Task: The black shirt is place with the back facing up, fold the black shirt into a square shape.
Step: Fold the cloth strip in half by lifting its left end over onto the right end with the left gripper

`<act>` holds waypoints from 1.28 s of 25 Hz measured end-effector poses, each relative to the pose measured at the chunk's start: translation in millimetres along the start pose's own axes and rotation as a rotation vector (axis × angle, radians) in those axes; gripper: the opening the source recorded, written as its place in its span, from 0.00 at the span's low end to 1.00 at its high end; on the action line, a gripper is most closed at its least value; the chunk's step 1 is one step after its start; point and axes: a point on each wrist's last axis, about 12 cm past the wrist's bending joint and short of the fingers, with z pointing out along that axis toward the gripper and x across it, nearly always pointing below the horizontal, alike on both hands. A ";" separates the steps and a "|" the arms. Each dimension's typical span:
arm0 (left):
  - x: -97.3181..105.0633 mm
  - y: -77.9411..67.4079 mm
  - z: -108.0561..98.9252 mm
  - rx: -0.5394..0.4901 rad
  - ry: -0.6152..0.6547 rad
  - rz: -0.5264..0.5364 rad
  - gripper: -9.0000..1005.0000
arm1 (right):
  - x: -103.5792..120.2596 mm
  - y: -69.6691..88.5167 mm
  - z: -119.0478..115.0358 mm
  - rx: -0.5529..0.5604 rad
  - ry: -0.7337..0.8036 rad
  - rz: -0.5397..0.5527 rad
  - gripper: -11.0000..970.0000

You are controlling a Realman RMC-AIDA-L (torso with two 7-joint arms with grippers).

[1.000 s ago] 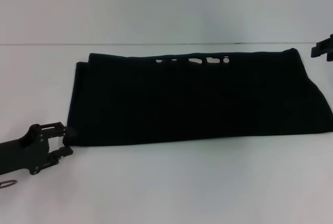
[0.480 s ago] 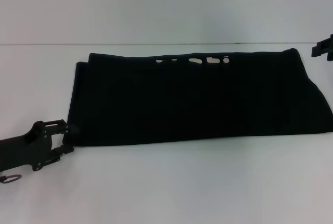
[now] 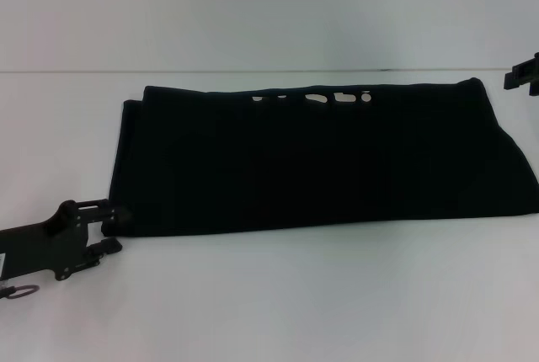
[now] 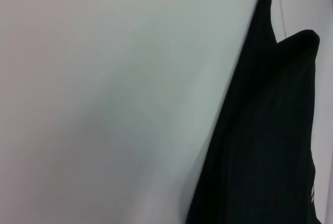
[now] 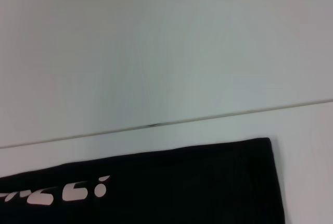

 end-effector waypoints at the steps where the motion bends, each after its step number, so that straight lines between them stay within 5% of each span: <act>1: 0.3 -0.1 1.2 0.000 0.001 -0.002 0.56 | 0.4 -0.4 0.1 0.000 0.000 0.001 0.49; 8: 2.1 -5.5 16.3 -0.001 0.006 -0.004 0.56 | 1.5 -0.6 0.6 0.000 0.003 0.003 0.49; 22: 8.2 -38.5 58.1 0.018 0.029 0.079 0.56 | -1.6 2.5 0.3 -0.003 -0.006 -0.006 0.49; 32: 2.5 -31.1 49.5 0.029 -0.025 0.036 0.54 | -2.7 2.3 -0.6 -0.004 -0.011 -0.004 0.49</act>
